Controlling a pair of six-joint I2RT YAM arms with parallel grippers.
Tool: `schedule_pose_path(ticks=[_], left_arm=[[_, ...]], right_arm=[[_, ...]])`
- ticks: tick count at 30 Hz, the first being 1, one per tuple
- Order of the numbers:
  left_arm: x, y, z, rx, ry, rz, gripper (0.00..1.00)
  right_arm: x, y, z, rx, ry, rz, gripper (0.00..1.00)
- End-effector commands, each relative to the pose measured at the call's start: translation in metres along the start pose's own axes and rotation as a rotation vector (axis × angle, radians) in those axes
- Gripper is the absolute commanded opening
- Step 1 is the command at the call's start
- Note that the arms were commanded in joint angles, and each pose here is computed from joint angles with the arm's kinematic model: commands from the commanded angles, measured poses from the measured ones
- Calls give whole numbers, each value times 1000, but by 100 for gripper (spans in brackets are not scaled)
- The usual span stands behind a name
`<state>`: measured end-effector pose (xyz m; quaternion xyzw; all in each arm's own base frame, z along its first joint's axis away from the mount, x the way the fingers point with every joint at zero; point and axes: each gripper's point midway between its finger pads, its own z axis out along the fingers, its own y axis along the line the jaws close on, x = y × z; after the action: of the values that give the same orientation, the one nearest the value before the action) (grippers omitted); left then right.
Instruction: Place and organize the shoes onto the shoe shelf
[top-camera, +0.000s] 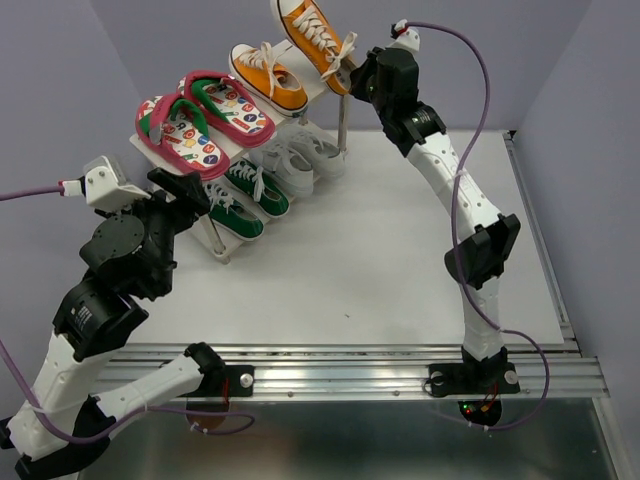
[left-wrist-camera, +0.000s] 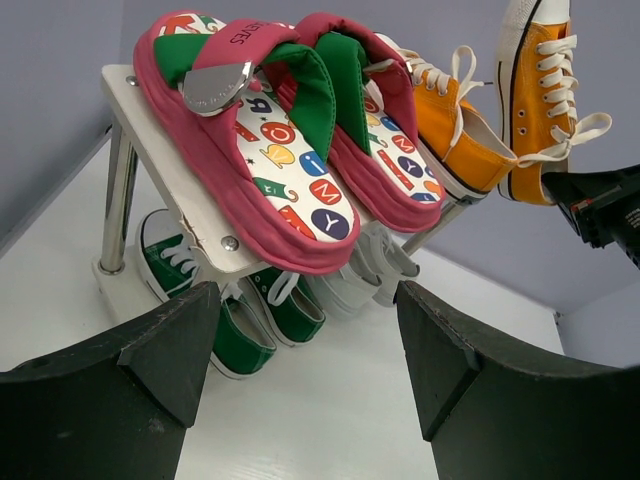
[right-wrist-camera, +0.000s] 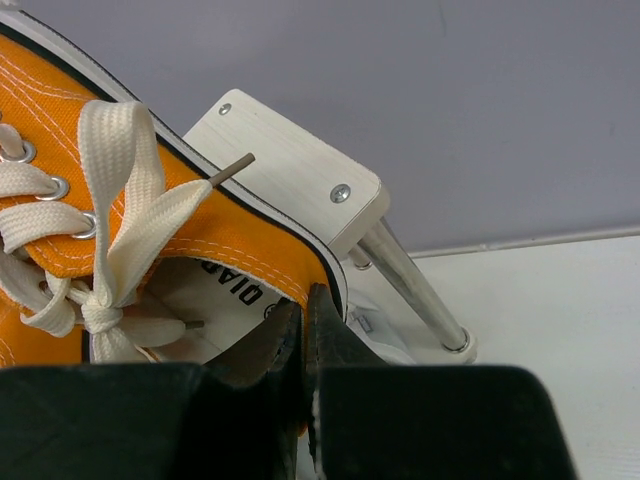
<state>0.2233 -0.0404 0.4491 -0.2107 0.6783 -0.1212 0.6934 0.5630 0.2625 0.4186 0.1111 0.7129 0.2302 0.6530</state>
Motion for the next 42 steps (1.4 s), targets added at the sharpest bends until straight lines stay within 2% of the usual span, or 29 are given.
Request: schedule_pose_path(ticks=[1, 6, 9, 20, 24, 25, 27, 28, 30, 34, 42], left_arm=[[-10, 4, -3, -14, -31, -38, 82], [-11, 9, -6, -18, -33, -43, 82], [-11, 11, -7, -20, -35, -48, 82], [-14, 19, -13, -32, -41, -60, 82], [-14, 21, -13, -36, -40, -61, 82], [-14, 21, -14, -37, -42, -65, 82], [-13, 22, -14, -39, -40, -65, 82], [-12, 22, -13, -41, -38, -63, 82], [-13, 23, -14, -41, -39, -65, 82], [-12, 22, -14, -40, -37, -66, 82], [-11, 20, -13, -33, -34, -67, 82]], right_arm=[[-83, 41, -17, -141, -224, 142, 1], [-77, 40, -12, -141, -214, 148, 1], [-73, 41, -8, -146, -209, 155, 16], [-70, 48, -6, -181, -199, 193, 26], [-68, 53, -8, -208, -184, 200, 41], [-67, 53, -9, -212, -180, 200, 55], [-65, 56, -13, -235, -172, 197, 69], [-66, 57, -15, -243, -171, 193, 80], [-69, 61, -21, -265, -169, 179, 91], [-73, 63, -30, -280, -168, 150, 96], [-67, 59, -37, -305, -128, 67, 97]])
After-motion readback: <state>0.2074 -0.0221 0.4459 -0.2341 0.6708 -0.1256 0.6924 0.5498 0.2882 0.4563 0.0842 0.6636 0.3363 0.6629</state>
